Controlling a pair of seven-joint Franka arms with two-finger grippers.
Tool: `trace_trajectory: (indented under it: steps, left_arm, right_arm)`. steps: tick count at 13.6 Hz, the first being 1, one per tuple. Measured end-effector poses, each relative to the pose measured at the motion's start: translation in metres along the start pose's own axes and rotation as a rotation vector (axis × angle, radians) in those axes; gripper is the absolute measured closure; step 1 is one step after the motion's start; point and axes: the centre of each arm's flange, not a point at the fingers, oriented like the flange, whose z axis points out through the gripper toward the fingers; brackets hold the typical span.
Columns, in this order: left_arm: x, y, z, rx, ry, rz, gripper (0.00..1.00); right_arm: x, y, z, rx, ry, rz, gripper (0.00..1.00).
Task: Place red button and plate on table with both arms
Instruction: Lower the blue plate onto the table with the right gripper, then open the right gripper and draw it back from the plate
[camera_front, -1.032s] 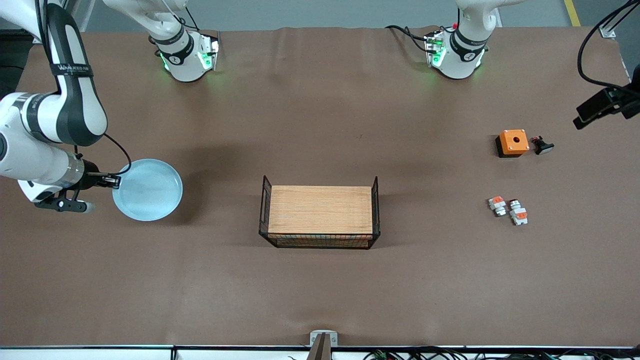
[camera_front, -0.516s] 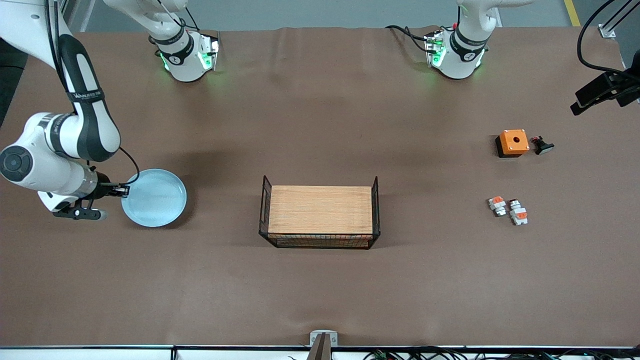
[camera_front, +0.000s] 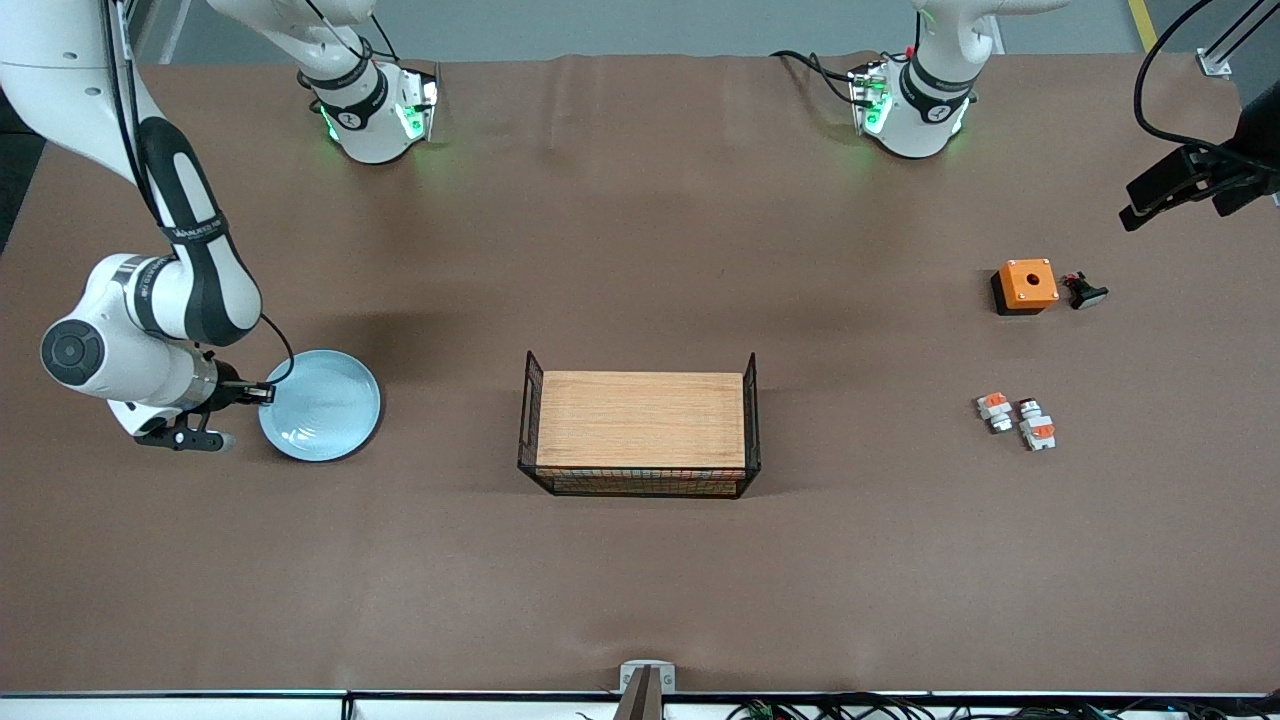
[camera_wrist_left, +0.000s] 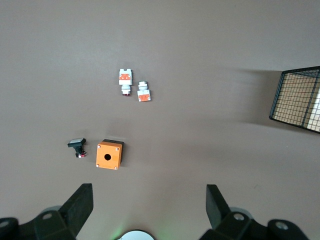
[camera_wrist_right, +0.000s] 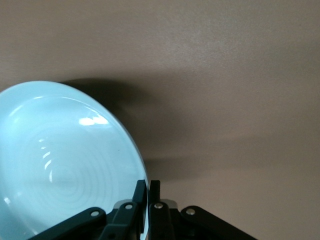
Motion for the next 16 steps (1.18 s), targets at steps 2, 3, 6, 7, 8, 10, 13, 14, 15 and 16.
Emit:
trace_trajectory:
  steps: [2, 3, 6, 7, 8, 10, 13, 14, 15, 16]
  left_arm:
    - [0.000, 0.001, 0.001, 0.003, -0.001, 0.003, 0.00]
    - [0.000, 0.002, 0.001, 0.003, -0.001, 0.005, 0.00]
    - [0.000, 0.005, 0.001, 0.004, -0.001, 0.009, 0.00]
    - [0.000, 0.005, 0.001, 0.004, -0.001, 0.009, 0.00]
    - [0.000, 0.005, 0.001, 0.004, -0.001, 0.009, 0.00]
    - [0.000, 0.005, 0.001, 0.004, -0.001, 0.009, 0.00]
    - [0.000, 0.005, 0.001, 0.004, -0.002, 0.009, 0.00]
    - [0.000, 0.005, 0.001, 0.004, -0.002, 0.009, 0.00]
    - [0.000, 0.005, 0.001, 0.004, -0.002, 0.009, 0.00]
    - [0.000, 0.005, 0.001, 0.004, -0.001, 0.009, 0.00]
  right_arm:
    - [0.002, 0.010, 0.014, 0.000, 0.009, 0.006, 0.88]
    - [0.003, 0.014, 0.020, 0.001, 0.009, 0.008, 0.88]
    - [0.005, 0.016, 0.021, 0.001, 0.010, 0.010, 0.64]
    - [0.007, 0.016, 0.016, 0.002, 0.010, 0.009, 0.53]
    - [0.009, 0.015, 0.006, 0.003, 0.000, 0.008, 0.44]
    - [0.015, 0.013, -0.034, 0.008, -0.026, 0.004, 0.24]
    - [0.011, 0.002, -0.110, 0.012, -0.037, -0.016, 0.00]
    - [0.006, -0.005, -0.132, 0.012, -0.033, -0.020, 0.00]
    - [0.001, -0.015, -0.155, 0.011, -0.028, -0.015, 0.00]
    - [-0.006, -0.026, -0.176, 0.009, -0.025, 0.000, 0.00]
